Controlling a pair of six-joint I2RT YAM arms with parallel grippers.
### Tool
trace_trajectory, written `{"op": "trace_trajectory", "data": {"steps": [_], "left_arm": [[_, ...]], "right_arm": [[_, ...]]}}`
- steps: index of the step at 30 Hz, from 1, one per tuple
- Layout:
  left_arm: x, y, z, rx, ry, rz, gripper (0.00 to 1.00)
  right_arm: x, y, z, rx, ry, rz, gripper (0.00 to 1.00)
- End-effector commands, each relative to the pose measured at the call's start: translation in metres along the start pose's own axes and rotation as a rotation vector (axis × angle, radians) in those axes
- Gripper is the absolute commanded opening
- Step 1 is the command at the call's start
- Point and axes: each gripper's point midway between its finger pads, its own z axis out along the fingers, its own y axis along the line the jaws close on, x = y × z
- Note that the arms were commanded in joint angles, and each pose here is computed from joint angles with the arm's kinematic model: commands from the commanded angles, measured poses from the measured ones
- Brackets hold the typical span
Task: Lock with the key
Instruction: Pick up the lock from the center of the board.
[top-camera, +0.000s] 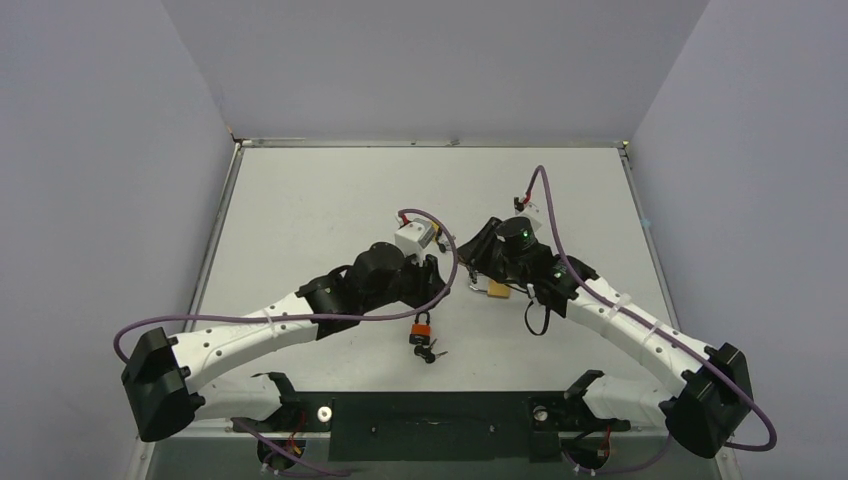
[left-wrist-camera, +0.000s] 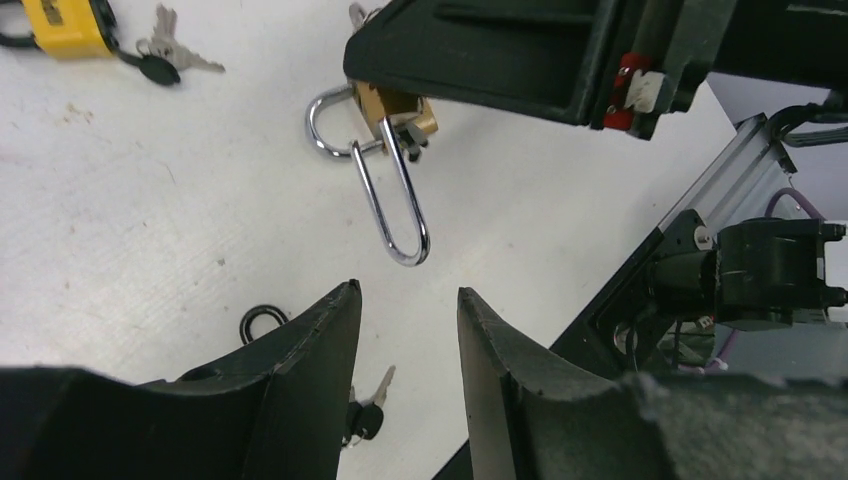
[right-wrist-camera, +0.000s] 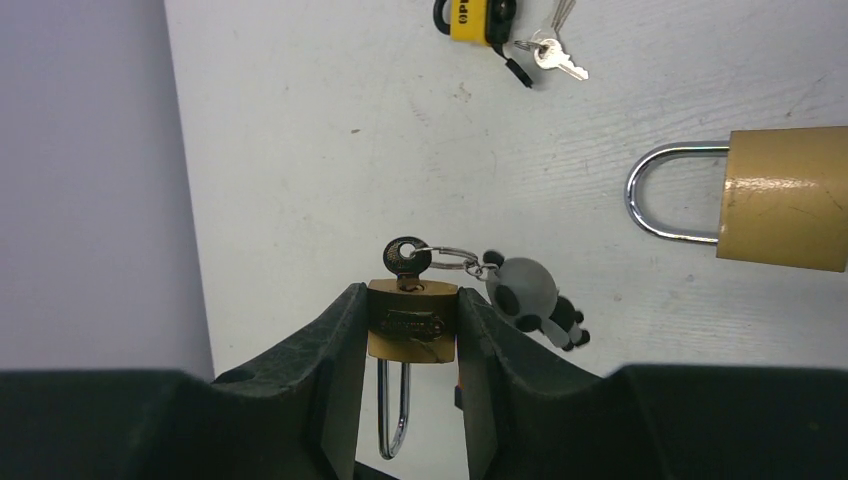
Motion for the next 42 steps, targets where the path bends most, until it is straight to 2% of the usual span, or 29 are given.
{"op": "trace_trajectory", "data": {"steps": [1,8,16,22,30,37,39,40,42], "left_arm": [[-0.060,-0.028,-0.012,0.031,-0.219,0.095,0.38],[-0.070,-0.028,-0.004,-0.034,-0.267,0.148,0.38],[-0.064,-0.024,0.007,-0.095,-0.257,0.171,0.37],[-0.061,-0.021,0.010,-0.117,-0.253,0.168,0.33],[-0.055,-0.018,0.011,-0.125,-0.249,0.155,0.20],[-0.051,-0.016,0.014,-0.128,-0.239,0.152,0.13],[-0.051,-0.015,0.015,-0.134,-0.240,0.149,0.08],[-0.051,-0.015,0.016,-0.137,-0.240,0.145,0.01],[-0.052,-0.014,0.015,-0.146,-0.246,0.139,0.00]], "right_arm": [[-0.016,0.033,-0.018,-0.125,-0.023,0.091,0.00],[-0.024,0.045,-0.028,-0.161,-0.038,0.138,0.00],[-0.025,0.053,-0.035,-0.194,-0.025,0.148,0.00],[-0.026,0.052,-0.035,-0.190,-0.032,0.153,0.00],[-0.028,0.052,-0.035,-0.189,-0.042,0.155,0.00],[-0.030,0.053,-0.038,-0.196,-0.048,0.160,0.00],[-0.030,0.053,-0.040,-0.199,-0.049,0.159,0.00],[-0.031,0.052,-0.040,-0.200,-0.051,0.159,0.00],[-0.031,0.053,-0.042,-0.204,-0.053,0.155,0.00]]}}
